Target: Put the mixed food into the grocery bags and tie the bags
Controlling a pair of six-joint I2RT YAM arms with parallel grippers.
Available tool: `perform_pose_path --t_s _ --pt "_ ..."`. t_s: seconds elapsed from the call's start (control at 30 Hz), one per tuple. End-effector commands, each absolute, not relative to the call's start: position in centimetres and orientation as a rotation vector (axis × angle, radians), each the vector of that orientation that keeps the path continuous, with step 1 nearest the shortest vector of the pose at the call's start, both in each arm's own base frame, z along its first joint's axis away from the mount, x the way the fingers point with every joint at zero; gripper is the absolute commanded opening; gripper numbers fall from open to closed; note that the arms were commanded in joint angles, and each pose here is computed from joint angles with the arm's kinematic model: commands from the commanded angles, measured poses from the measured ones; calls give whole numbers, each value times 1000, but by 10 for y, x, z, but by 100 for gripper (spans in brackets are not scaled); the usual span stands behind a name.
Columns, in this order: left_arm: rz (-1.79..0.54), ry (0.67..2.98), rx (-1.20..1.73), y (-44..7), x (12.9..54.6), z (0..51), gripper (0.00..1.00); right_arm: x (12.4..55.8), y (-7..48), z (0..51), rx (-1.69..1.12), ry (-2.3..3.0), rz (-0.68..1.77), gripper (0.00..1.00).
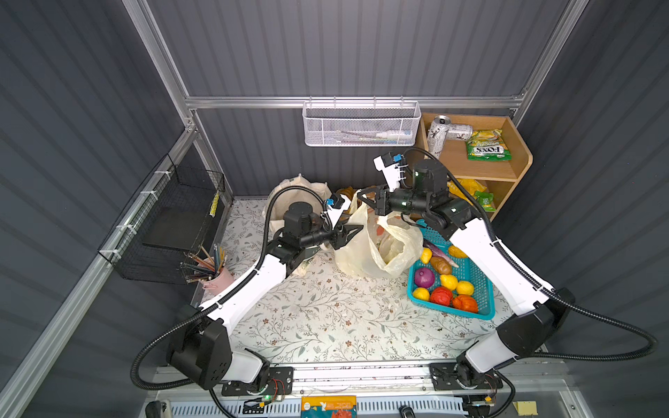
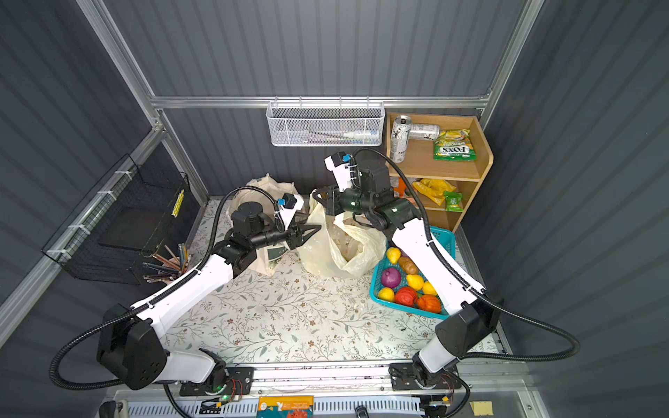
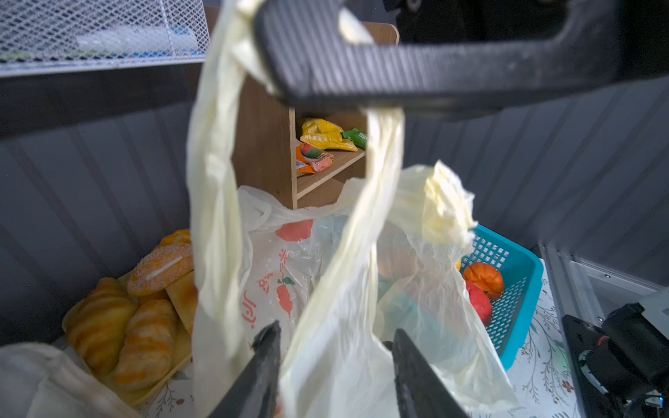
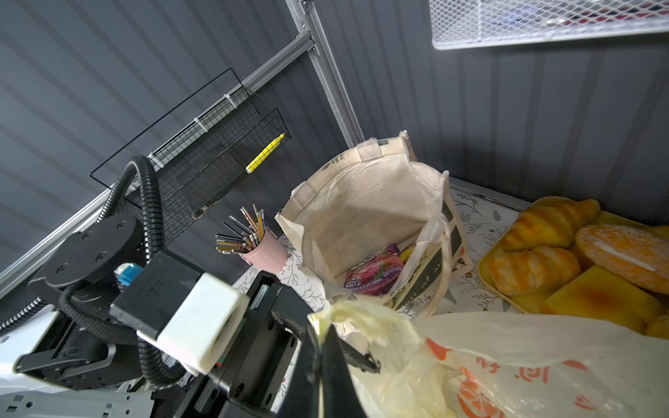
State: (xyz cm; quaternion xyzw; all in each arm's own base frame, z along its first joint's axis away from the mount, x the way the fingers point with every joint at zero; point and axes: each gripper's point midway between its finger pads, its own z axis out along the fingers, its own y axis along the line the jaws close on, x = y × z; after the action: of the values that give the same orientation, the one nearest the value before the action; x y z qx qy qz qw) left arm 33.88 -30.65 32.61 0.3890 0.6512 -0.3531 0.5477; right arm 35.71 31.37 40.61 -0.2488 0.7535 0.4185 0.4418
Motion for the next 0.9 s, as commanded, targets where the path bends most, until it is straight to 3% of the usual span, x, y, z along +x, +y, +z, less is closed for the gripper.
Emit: perform_pose_path --t_s 0.0,0.37,0.67,0.87 --pt "-746 1471 899 -305 355 349 51 348 313 410 -639 1859 1015 0" --pt "-716 1413 897 -311 362 364 52 343 315 412 -657 1844 990 0" --pt "-745 1473 929 -284 310 348 54 348 308 405 -632 1872 926 0" --pt "-646 1455 879 -266 307 360 56 347 310 406 -637 1870 946 0"
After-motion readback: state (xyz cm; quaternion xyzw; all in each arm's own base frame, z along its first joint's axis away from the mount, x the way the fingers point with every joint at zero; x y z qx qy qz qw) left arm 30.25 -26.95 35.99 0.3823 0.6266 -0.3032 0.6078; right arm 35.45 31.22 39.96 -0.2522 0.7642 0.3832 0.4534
